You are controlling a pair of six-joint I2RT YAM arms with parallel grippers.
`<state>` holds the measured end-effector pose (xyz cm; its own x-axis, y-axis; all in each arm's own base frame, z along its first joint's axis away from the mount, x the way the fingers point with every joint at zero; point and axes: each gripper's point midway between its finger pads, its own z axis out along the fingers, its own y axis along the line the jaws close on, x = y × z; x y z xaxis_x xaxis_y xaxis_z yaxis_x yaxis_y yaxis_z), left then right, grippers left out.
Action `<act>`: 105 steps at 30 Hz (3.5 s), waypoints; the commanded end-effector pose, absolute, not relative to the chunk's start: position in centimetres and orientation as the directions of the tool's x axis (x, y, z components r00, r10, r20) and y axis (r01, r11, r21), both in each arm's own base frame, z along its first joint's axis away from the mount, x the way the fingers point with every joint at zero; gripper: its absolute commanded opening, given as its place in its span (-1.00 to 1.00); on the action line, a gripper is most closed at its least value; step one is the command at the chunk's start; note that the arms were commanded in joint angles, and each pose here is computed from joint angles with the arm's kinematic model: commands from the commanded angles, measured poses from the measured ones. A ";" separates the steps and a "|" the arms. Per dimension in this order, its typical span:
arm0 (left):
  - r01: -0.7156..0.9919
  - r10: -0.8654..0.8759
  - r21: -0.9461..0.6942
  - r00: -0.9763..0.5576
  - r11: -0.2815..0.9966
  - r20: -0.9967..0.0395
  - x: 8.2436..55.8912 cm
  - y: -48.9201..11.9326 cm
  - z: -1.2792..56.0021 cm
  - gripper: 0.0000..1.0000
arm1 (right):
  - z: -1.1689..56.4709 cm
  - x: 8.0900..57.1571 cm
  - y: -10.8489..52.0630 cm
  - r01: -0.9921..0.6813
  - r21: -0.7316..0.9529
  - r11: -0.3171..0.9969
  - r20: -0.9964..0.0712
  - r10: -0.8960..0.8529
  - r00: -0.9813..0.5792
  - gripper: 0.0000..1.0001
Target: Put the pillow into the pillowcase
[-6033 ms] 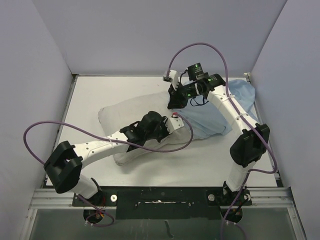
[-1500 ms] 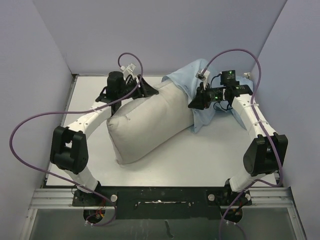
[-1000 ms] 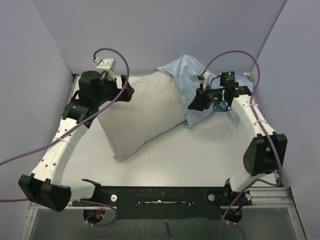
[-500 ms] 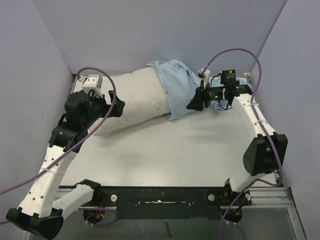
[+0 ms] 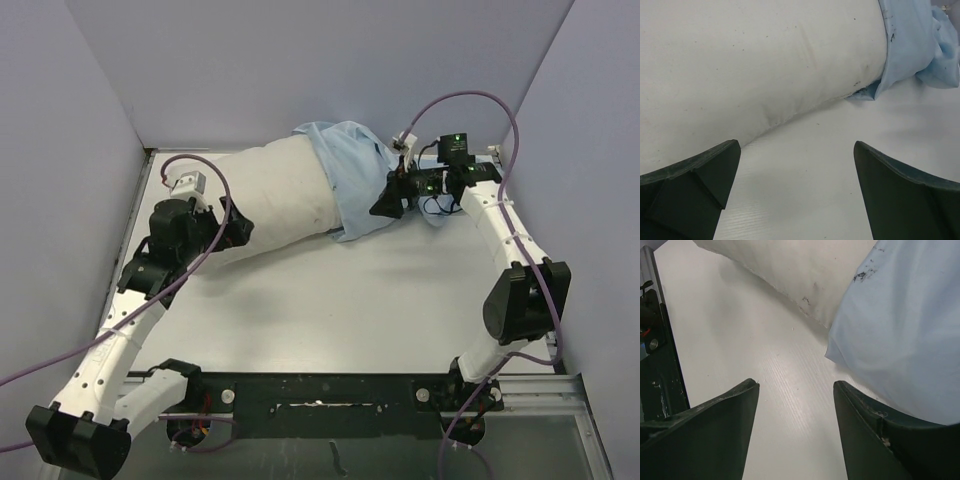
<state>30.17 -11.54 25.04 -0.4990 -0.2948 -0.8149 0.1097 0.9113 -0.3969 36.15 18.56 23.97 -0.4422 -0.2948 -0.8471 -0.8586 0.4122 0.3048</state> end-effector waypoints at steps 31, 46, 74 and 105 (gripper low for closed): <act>-0.211 -0.508 -0.507 -0.647 0.836 -0.569 35.6 0.3 16.8 0.47 | 15.8 47.4 25.0 -0.601 -0.175 0.780 -0.701 -0.527 -0.480 0.01; 0.184 -0.323 -0.673 -0.768 0.717 -0.554 33.7 -13.4 19.4 -0.73 | 27.0 35.5 33.6 -0.965 0.250 0.075 -0.889 -0.376 -0.259 -1.00; 0.244 -0.022 -0.208 -0.597 0.947 -0.802 29.6 -15.2 25.9 0.92 | 24.4 31.6 19.8 -0.924 0.351 0.152 -0.888 -0.258 -0.380 0.63; 0.673 0.362 -0.166 -0.569 0.721 -0.738 32.6 -30.2 22.1 -1.00 | 17.9 35.2 16.6 -0.828 0.360 0.430 -0.845 -0.225 -0.485 0.55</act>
<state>34.69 -25.01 12.78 -0.5767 0.6670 -0.4717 0.6430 0.7268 0.2416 33.58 15.59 16.00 -0.5736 -0.2268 -0.7871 -0.7802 0.4441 0.4406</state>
